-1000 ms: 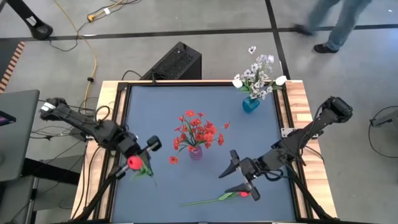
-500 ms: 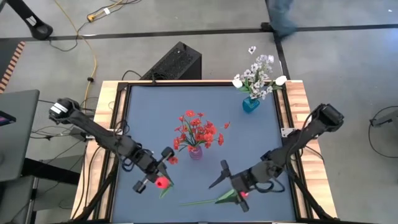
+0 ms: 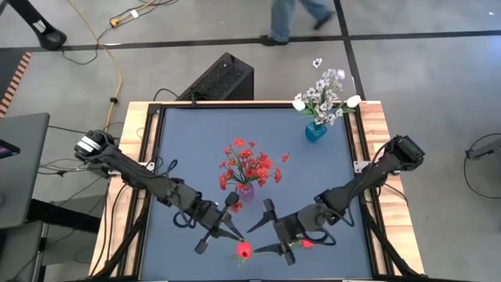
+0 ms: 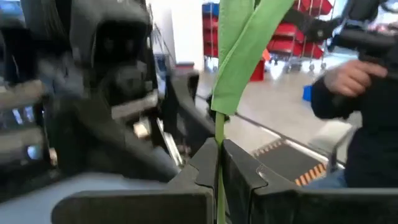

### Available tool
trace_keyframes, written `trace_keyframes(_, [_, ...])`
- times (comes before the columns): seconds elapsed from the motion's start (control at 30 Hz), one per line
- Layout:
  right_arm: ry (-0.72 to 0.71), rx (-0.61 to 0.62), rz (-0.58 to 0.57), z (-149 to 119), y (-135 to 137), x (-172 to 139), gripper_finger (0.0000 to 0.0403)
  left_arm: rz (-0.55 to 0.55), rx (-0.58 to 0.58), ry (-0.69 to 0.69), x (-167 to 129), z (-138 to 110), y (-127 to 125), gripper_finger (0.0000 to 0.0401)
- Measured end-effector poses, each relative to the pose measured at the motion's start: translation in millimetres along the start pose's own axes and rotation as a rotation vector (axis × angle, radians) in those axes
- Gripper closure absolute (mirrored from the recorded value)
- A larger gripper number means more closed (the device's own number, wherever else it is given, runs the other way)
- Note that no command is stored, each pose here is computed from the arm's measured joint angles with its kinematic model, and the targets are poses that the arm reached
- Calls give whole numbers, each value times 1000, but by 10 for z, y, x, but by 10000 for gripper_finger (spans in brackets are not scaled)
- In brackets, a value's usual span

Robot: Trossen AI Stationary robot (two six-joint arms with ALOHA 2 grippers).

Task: Sort flowers into vase by color
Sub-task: Put the top red flower into the purple vase

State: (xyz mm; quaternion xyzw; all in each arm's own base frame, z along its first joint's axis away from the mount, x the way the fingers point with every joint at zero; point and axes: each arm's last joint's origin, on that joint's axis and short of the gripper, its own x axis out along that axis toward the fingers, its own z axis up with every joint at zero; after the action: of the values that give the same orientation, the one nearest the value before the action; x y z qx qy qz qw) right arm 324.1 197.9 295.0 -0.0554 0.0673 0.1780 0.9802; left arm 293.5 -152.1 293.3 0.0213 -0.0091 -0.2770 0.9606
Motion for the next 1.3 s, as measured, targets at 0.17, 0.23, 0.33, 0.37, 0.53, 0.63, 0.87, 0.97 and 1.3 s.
trace_keyframes(0.17, [-11,11,-17,7,-65,11,121,56,73,-20,32,69,18,401])
trace_keyframes(0.23, [-13,10,-26,8,-96,17,121,112,97,-19,31,73,38,401])
trace_keyframes(0.33, [-30,15,-41,20,-149,26,121,161,119,-35,27,94,61,401])
trace_keyframes(0.37, [-33,16,-48,23,-175,29,121,169,125,-42,26,101,69,401])
trace_keyframes(0.53, [-31,17,-72,15,-268,43,123,205,135,-41,23,104,87,401])
trace_keyframes(0.63, [-31,20,-84,13,-314,48,133,225,134,-19,22,84,102,401])
trace_keyframes(0.87, [-22,18,-85,6,-310,47,220,227,160,0,21,67,109,401])
trace_keyframes(0.97, [-7,15,-80,-5,-293,41,280,233,171,2,21,68,110,401])
trace_keyframes(1.3, [9,-4,-68,-17,-248,33,376,263,183,34,18,45,109,385])
